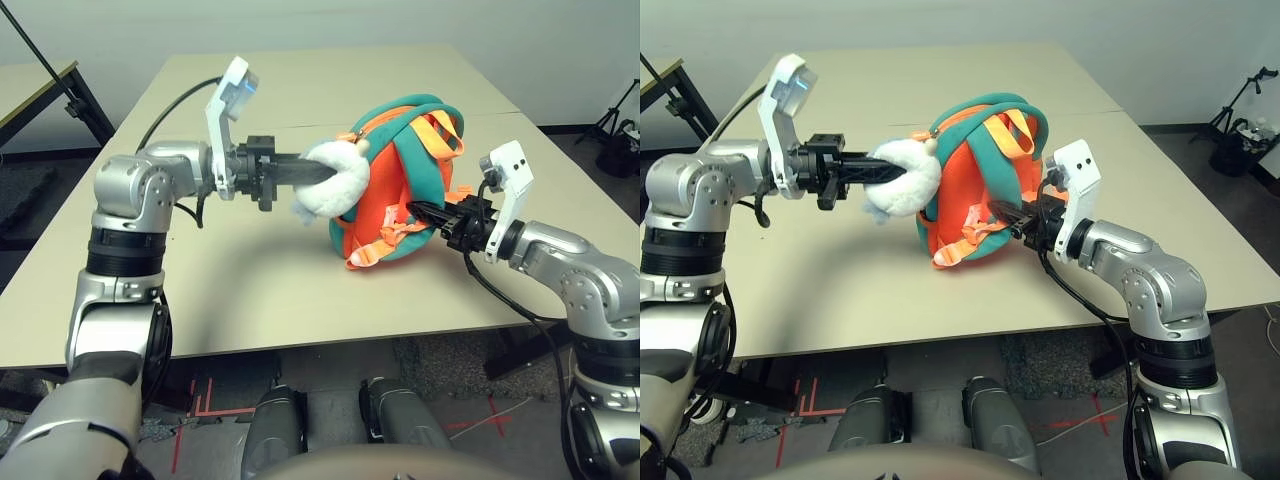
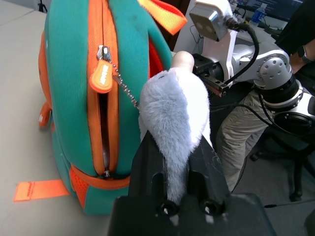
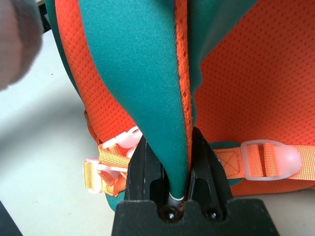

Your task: Put the pencil case into the backpack and zip it.

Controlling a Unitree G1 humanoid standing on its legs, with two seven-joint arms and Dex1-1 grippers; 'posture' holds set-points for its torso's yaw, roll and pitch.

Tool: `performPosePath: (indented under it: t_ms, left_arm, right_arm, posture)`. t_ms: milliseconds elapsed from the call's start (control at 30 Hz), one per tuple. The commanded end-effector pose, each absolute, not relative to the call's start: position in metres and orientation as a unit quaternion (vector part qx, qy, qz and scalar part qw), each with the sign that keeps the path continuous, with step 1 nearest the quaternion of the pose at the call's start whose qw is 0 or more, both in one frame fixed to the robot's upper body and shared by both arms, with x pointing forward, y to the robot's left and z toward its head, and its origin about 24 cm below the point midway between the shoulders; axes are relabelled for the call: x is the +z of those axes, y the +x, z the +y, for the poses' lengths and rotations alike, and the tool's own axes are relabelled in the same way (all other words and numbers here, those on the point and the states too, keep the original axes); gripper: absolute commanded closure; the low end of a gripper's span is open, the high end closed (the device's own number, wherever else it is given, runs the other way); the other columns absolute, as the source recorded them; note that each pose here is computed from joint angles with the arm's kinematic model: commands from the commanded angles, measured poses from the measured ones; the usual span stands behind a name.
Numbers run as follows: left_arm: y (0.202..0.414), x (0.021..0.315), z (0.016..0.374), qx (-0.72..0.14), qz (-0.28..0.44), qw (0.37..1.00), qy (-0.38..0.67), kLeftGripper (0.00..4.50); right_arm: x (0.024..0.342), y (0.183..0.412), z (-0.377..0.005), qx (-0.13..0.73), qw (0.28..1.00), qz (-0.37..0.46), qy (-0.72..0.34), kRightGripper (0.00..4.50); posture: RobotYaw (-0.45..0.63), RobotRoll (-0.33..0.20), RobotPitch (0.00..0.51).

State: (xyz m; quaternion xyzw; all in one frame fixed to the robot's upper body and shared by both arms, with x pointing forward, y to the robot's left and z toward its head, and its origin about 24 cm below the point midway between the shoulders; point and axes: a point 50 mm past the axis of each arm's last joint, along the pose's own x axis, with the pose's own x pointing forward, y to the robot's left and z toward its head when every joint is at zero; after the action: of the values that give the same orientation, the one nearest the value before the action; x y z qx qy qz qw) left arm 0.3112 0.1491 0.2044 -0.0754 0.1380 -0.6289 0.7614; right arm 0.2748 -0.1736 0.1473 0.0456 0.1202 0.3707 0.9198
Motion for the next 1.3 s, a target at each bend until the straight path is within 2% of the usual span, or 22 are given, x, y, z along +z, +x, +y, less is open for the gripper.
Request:
performPosePath:
  t_ms: [33,433,600,800,833,900,1133,1167,1233,1300]
  left_arm:
    - [0.307,0.191,0.146,-0.628,0.158,0.756,-0.093,4.35]
    - [0.304,0.110,0.160,-0.546,0.265,0.779,-0.154,4.35]
    - [0.302,0.096,0.165,-0.532,0.288,0.781,-0.158,4.35]
    - [0.302,0.096,0.165,-0.533,0.284,0.781,-0.161,4.36]
    - [0.302,0.099,0.165,-0.536,0.278,0.779,-0.166,3.63]
    - [0.302,0.106,0.168,-0.546,0.267,0.776,-0.166,2.98]
    - [0.291,0.128,0.192,-0.567,0.264,0.765,-0.155,0.20]
    - [0.290,0.132,0.197,-0.566,0.262,0.766,-0.156,0.00]
    - [0.287,0.140,0.206,-0.564,0.258,0.769,-0.154,0.00]
    - [0.285,0.148,0.212,-0.560,0.249,0.776,-0.148,0.00]
  right_arm:
    - [0.147,0.275,-0.169,0.384,0.914,0.123,0.052,4.25]
    - [0.147,0.276,-0.169,0.383,0.914,0.122,0.051,4.25]
    - [0.147,0.277,-0.169,0.383,0.914,0.122,0.050,4.25]
    - [0.147,0.278,-0.169,0.382,0.915,0.122,0.049,4.25]
    - [0.147,0.278,-0.169,0.381,0.915,0.122,0.049,4.25]
    - [0.148,0.278,-0.170,0.381,0.915,0.122,0.047,4.25]
    - [0.154,0.273,-0.182,0.395,0.909,0.132,0.021,4.25]
    - [0.157,0.271,-0.186,0.399,0.907,0.133,0.017,3.52]
    - [0.163,0.269,-0.194,0.403,0.906,0.131,0.009,2.88]
    - [0.169,0.267,-0.201,0.408,0.904,0.130,0.005,2.05]
  posture:
    - [-0.17,0.000,0.006]
    - [-0.17,0.000,0.008]
    - [-0.17,0.000,0.007]
    - [-0.17,0.000,0.006]
    - [-0.17,0.000,0.006]
    - [-0.17,0.000,0.006]
    - [-0.17,0.000,0.007]
    - [-0.17,0.000,0.007]
    - [-0.17,0.000,0.007]
    - [-0.16,0.000,0.005]
